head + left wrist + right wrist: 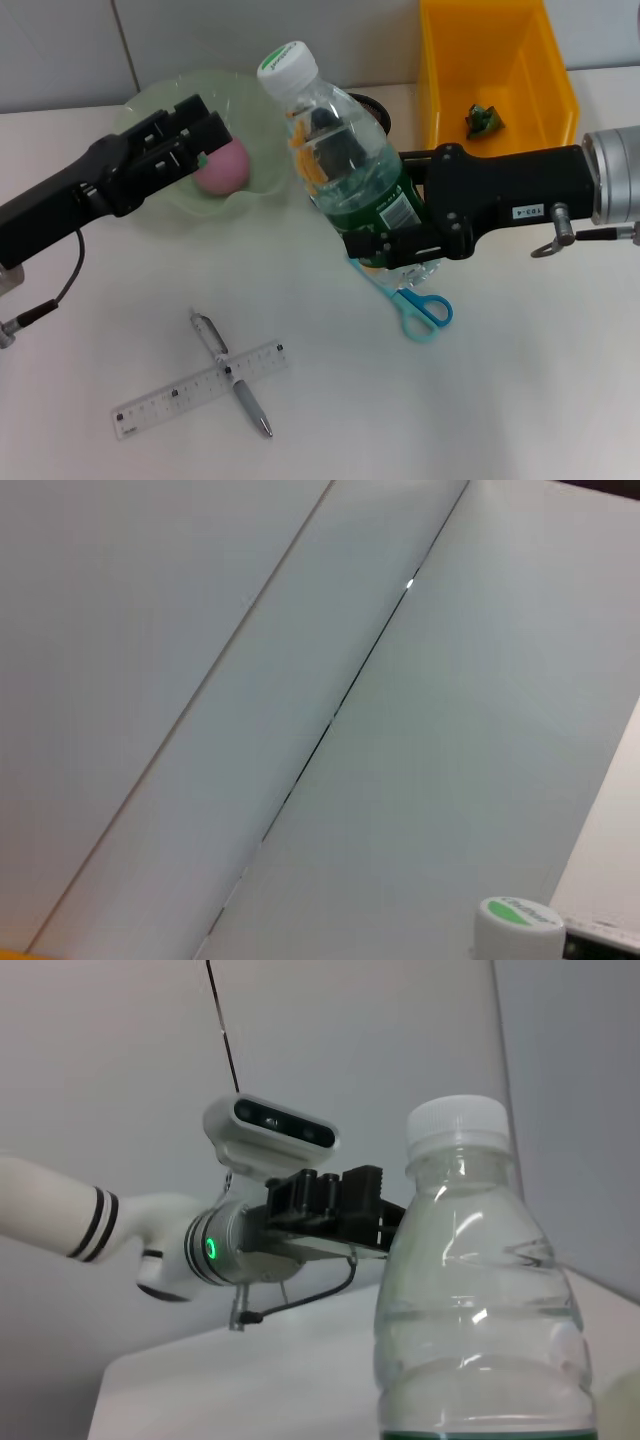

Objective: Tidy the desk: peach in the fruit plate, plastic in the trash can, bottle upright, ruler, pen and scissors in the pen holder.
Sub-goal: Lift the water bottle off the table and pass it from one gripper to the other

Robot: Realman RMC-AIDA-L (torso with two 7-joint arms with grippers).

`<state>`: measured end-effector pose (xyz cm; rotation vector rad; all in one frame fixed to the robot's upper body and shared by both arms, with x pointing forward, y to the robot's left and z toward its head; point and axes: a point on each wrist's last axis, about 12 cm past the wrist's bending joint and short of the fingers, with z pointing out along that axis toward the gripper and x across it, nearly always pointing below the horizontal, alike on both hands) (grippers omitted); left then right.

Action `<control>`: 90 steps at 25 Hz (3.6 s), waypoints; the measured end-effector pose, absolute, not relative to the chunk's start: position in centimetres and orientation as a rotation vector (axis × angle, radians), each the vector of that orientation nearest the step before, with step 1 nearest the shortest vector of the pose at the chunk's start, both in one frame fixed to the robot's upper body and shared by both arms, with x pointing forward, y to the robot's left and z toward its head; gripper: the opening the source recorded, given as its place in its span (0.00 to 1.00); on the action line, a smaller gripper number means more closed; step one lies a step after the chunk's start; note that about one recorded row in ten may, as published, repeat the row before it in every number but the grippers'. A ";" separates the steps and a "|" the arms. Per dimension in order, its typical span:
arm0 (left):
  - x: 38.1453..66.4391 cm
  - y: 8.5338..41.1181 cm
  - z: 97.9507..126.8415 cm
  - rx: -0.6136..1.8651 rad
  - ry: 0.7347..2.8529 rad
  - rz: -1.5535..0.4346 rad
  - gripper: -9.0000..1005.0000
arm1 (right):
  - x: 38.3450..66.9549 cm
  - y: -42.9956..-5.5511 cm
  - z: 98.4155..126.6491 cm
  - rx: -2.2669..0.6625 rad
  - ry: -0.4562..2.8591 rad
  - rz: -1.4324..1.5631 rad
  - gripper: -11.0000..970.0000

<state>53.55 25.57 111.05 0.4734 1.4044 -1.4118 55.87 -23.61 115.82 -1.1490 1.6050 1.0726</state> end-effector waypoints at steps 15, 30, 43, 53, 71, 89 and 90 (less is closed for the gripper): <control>53.1 24.9 111.0 0.526 1.303 -1.363 0.80 | 57.5 -21.6 116.3 -1.180 1.552 1.094 0.80; 53.2 24.6 111.2 0.533 1.266 -1.348 0.79 | 57.8 -20.3 115.9 -1.198 1.557 1.128 0.80; 53.2 24.1 111.2 0.531 1.242 -1.354 0.79 | 57.6 -19.6 115.5 -1.220 1.569 1.156 0.80; 53.1 23.8 111.2 0.535 1.225 -1.366 0.79 | 57.5 -19.4 115.3 -1.231 1.570 1.162 0.80; 52.9 23.5 111.1 0.537 1.211 -1.372 0.78 | 57.6 -19.2 115.2 -1.233 1.570 1.169 0.80; 52.9 23.4 110.9 0.525 1.219 -1.374 0.54 | 57.6 -19.1 115.2 -1.235 1.568 1.169 0.80; 52.9 23.4 110.9 0.522 1.219 -1.375 0.54 | 57.6 -19.1 115.2 -1.235 1.569 1.173 0.80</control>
